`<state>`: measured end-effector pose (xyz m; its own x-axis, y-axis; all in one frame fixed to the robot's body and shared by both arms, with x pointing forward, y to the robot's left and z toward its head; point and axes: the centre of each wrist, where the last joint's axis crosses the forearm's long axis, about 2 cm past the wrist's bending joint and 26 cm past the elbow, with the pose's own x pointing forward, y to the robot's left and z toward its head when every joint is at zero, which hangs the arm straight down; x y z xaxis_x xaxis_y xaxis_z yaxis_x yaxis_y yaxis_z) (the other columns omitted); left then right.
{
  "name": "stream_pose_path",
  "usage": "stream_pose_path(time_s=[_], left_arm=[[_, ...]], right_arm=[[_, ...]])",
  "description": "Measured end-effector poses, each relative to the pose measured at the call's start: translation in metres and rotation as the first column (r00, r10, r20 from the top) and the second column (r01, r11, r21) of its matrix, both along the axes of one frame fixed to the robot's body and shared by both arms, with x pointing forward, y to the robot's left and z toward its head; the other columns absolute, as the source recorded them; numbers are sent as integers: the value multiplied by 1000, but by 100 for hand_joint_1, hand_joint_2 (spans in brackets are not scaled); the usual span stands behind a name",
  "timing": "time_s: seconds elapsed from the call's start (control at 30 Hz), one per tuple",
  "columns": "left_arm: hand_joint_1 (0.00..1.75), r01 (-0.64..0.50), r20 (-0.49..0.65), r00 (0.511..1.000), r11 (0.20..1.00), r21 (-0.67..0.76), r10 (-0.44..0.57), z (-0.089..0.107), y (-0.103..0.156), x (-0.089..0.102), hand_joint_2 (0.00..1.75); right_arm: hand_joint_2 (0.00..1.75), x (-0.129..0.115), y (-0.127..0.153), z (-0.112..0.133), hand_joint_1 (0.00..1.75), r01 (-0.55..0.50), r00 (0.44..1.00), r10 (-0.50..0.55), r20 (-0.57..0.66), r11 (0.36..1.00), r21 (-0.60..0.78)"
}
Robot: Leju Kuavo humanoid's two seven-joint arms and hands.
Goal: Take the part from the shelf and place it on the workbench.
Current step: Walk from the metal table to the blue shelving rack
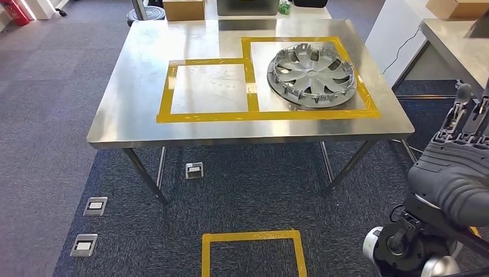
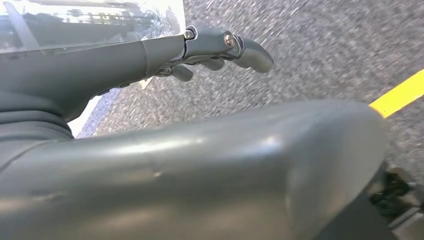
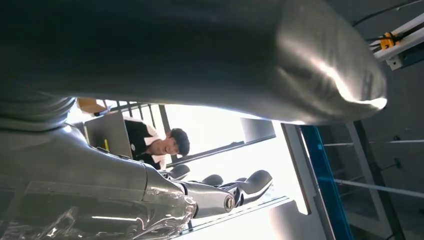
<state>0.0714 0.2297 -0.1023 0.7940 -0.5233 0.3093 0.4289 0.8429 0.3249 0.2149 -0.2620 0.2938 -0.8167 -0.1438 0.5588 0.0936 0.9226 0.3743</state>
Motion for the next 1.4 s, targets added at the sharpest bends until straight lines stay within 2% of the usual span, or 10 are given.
stream_pose_path(time_s=[0.53, 1.4], left_arm=[[0, -7, 4, 1000, 1000, -8, 7, 0, -3, -4, 0], [0, -22, 5, 1000, 1000, -17, 22, 0, -7, -5, 0]], right_arm=[[0, 0, -2, -1, 0, 9, 1000, -9, -7, 1000, -3], [0, -7, -24, -11, 0, 107, 993, -106, -43, 994, 8]])
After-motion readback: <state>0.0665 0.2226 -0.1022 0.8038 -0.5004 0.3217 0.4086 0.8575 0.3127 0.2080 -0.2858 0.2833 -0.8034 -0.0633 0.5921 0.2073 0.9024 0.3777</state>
